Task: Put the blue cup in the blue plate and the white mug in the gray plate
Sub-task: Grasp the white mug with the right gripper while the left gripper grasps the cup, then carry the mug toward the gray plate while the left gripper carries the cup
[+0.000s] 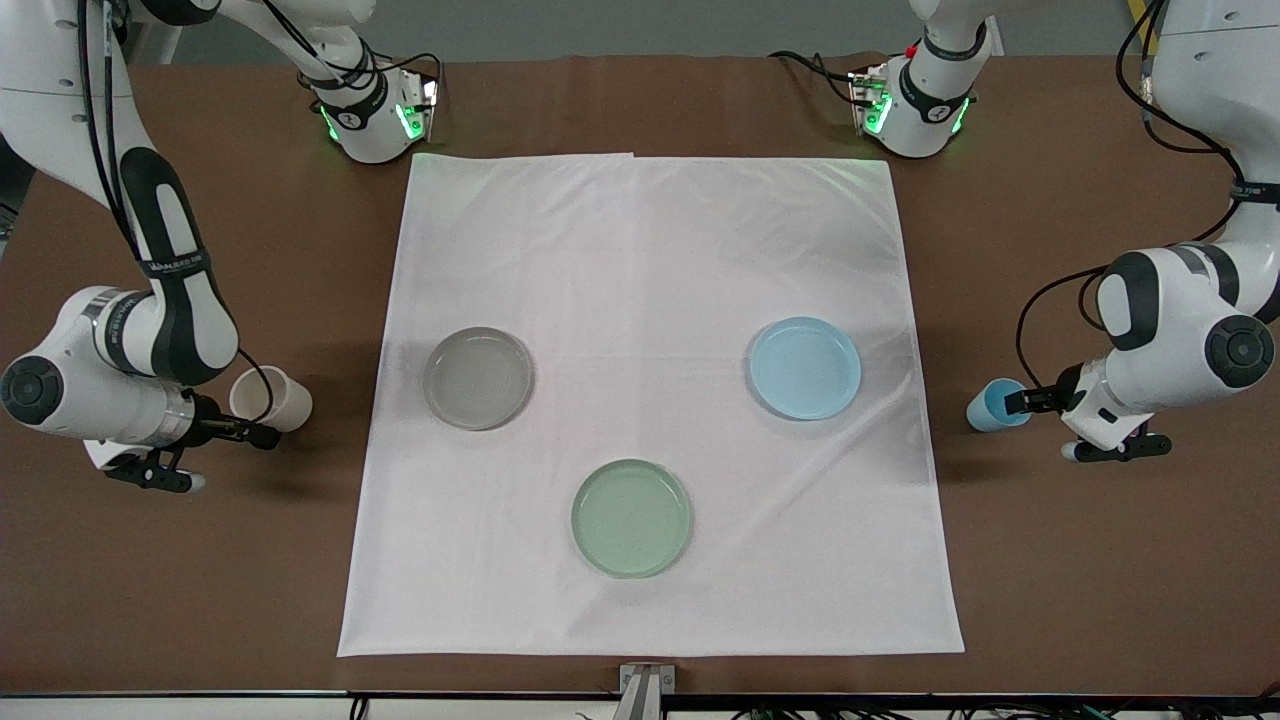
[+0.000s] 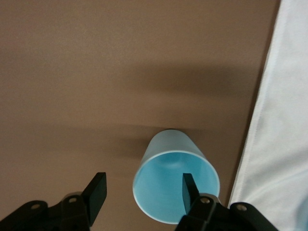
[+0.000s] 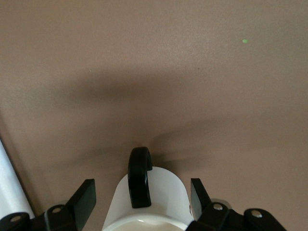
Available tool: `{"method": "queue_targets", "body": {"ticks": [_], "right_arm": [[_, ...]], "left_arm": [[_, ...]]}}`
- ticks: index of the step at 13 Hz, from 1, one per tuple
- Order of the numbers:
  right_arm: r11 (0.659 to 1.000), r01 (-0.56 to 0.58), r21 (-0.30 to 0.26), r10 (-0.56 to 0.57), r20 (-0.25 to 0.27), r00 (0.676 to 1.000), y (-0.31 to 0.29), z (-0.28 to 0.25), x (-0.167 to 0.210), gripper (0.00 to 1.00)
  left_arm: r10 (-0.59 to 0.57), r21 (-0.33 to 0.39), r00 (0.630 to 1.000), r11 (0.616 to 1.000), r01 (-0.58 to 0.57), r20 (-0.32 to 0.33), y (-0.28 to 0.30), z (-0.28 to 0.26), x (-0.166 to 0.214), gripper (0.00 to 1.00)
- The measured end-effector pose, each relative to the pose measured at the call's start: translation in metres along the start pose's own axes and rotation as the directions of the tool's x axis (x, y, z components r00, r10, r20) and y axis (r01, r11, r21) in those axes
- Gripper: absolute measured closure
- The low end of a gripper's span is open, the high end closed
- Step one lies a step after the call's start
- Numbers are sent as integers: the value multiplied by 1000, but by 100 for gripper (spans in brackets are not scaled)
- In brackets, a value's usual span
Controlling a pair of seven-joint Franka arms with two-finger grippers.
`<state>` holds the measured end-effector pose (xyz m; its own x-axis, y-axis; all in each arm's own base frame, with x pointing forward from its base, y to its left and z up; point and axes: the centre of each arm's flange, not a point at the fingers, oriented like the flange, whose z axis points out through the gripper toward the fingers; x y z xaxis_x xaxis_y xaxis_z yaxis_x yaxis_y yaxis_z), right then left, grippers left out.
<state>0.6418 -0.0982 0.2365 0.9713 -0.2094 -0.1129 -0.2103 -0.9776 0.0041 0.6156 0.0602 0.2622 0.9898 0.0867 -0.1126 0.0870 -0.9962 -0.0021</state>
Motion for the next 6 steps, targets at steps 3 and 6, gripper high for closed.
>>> {"method": "queue_targets", "body": {"ticks": [3, 6], "right_arm": [[1000, 3, 0, -3, 14, 1000, -2, 9, -1, 30], [1000, 6, 1, -6, 16, 1000, -3, 10, -1, 66]], "left_arm": [[-8, 0, 1000, 1000, 8, 21, -6, 11, -3, 41], [-8, -1, 999, 1000, 8, 41, -7, 20, -8, 73]]}}
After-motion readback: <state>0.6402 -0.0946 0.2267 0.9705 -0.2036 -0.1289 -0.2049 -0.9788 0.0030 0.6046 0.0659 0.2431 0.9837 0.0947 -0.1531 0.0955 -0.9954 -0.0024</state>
